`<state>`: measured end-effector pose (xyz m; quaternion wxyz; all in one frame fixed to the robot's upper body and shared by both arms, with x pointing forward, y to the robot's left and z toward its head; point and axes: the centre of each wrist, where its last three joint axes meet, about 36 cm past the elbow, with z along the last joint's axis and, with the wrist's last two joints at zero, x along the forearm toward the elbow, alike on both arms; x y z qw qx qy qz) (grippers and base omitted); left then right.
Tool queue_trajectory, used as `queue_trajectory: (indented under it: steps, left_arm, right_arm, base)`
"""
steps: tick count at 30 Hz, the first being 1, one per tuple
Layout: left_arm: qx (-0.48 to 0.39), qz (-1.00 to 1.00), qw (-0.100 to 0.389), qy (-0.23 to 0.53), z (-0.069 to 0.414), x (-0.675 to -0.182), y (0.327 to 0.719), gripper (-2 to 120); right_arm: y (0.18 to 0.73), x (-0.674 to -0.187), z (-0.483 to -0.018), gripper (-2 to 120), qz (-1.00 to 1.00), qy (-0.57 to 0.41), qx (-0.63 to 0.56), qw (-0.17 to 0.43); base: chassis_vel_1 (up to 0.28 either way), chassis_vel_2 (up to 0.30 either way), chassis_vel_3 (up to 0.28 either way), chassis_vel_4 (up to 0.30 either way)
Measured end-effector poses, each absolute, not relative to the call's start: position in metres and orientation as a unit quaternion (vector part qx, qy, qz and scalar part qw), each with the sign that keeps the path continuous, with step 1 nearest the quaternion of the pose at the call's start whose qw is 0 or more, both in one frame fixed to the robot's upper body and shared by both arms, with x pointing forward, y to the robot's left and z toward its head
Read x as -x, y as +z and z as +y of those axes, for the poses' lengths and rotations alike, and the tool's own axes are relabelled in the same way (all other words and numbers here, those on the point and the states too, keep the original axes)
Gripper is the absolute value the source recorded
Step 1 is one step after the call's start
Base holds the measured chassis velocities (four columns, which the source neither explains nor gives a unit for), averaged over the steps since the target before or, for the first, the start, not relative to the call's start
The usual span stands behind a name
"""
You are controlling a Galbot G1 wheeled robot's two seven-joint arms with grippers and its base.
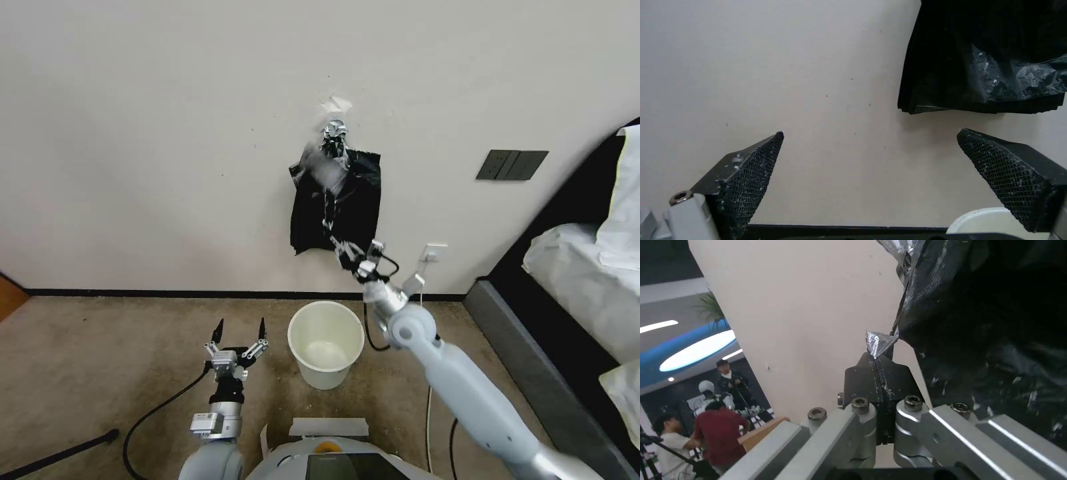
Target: Place a trash bag onto the trash bin.
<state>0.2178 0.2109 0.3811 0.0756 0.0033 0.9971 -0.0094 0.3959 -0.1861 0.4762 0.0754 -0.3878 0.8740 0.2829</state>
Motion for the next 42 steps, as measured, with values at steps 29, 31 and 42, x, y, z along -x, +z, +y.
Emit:
queue_trajectory:
  steps: [29,31,42]
  left_arm:
    - [-0.014,0.996,0.086,-0.009,0.210,-0.217,0.391,100]
    - [-0.014,0.996,0.086,-0.009,0.210,-0.217,0.391,100]
    - [-0.013,0.996,0.090,-0.010,0.211,-0.218,0.393,100]
  right_arm:
    - [0.455,-0.322,-0.191,0,0.890,0.229,0.392,0.045]
    - [0.455,-0.321,-0.191,0,0.892,0.227,0.390,0.044]
    - [0.480,-0.315,-0.199,13,0.929,0.196,0.311,0.040]
  base:
    - [0.000,0.000,0.000,0.000]
    - [0.000,0.000,0.000,0.000]
    - [0.000,0.000,0.000,0.000]
